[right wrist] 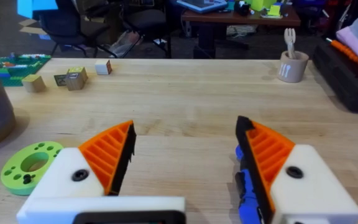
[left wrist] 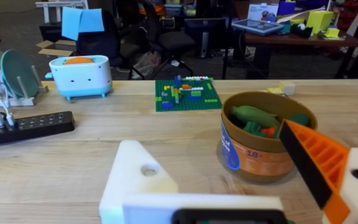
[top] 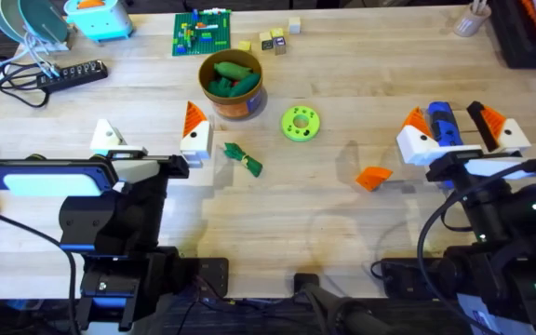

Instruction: Pick up the gripper from the table and insert it into the empty holder that is missing its gripper. Then pick up a screw, insert it into the mounting hole, and use the screwdriver to tighten it. Finally, clean up the table by picking up the vegetable and placing it into the bucket.

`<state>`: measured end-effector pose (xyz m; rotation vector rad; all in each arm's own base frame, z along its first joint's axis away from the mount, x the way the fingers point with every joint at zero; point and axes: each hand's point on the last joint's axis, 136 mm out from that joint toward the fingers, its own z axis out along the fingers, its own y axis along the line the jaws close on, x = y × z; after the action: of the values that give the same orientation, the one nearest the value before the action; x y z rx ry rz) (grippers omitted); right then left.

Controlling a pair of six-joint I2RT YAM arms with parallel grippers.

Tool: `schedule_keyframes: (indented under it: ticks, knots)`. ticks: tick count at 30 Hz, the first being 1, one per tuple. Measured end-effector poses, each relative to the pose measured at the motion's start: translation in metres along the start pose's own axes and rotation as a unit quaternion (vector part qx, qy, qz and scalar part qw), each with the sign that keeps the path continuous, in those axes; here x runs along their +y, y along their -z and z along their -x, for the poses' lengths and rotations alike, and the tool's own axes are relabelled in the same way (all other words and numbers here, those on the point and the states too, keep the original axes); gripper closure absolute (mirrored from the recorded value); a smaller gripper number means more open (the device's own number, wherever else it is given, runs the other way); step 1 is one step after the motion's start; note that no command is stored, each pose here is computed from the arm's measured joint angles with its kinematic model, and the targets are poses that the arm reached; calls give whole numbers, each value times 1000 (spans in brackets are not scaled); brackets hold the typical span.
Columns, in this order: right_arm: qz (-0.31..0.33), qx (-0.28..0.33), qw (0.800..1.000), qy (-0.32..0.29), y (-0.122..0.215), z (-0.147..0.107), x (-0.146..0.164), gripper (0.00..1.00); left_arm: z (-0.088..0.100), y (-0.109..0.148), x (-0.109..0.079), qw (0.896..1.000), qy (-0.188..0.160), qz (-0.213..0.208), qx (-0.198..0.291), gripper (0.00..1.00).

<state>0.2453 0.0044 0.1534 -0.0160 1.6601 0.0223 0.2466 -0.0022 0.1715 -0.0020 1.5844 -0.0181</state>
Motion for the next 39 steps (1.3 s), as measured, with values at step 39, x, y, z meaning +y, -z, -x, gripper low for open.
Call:
schedule_keyframes:
  ticks: [39]
  knots:
    - [-4,319,948,-20,23,64,1,11,56,-6,-46,892,202,-51,402,7]
